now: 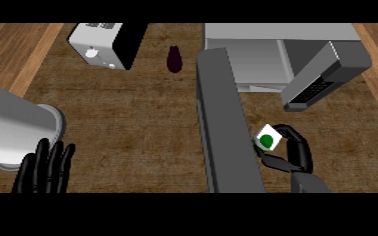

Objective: Pick up the milk, place it into the microwave and close the microwave

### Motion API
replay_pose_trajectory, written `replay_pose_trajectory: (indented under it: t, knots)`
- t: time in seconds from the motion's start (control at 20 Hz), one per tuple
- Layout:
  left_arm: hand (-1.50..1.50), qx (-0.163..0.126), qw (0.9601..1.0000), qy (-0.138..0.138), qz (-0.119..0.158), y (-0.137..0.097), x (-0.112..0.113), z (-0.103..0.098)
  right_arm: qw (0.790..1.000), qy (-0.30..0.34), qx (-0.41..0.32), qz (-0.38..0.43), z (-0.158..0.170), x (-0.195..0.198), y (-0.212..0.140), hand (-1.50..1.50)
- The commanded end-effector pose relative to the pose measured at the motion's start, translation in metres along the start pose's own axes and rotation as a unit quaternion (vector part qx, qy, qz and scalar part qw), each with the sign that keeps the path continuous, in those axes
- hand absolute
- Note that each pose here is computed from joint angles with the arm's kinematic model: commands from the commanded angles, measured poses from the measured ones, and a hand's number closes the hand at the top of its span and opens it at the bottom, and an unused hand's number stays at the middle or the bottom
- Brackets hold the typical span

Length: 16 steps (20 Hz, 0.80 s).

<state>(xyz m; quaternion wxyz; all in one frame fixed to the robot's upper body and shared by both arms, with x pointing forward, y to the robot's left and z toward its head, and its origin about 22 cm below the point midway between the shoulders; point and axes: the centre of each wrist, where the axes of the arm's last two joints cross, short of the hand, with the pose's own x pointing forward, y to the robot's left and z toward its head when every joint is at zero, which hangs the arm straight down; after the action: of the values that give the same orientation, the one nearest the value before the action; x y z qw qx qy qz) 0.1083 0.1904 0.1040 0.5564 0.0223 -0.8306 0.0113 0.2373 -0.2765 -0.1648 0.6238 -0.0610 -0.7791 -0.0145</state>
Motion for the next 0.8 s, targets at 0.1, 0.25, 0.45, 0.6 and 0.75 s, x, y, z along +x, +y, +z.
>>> replay_pose_trajectory:
  t: [0.1, 0.25, 0.45, 0.6, 0.75]
  knots:
    - [-1.5, 0.005, 0.9999, -0.004, -0.008, 0.008, 0.007, -0.001, 0.991, -0.054, 0.099, -0.065, 0.014, -0.002, -0.017, 1.5]
    - [-1.5, 0.006, 0.9999, 0.002, -0.008, 0.009, 0.002, 0.003, 0.987, -0.058, 0.127, -0.081, 0.014, 0.003, -0.036, 1.5]
    - [-1.5, 0.002, 0.9999, 0.012, 0.003, 0.014, 0.007, 0.008, 0.987, -0.064, 0.129, -0.074, 0.022, 0.003, -0.029, 1.5]
    - [-1.5, 0.024, 0.9996, 0.014, 0.005, -0.003, 0.004, 0.0, 0.985, -0.07, 0.136, -0.073, 0.002, 0.013, -0.008, 1.5]
    - [-1.5, 0.02, 0.9997, 0.015, 0.003, 0.01, -0.007, 0.007, 0.989, -0.063, 0.125, -0.053, -0.004, 0.026, -0.003, 1.5]
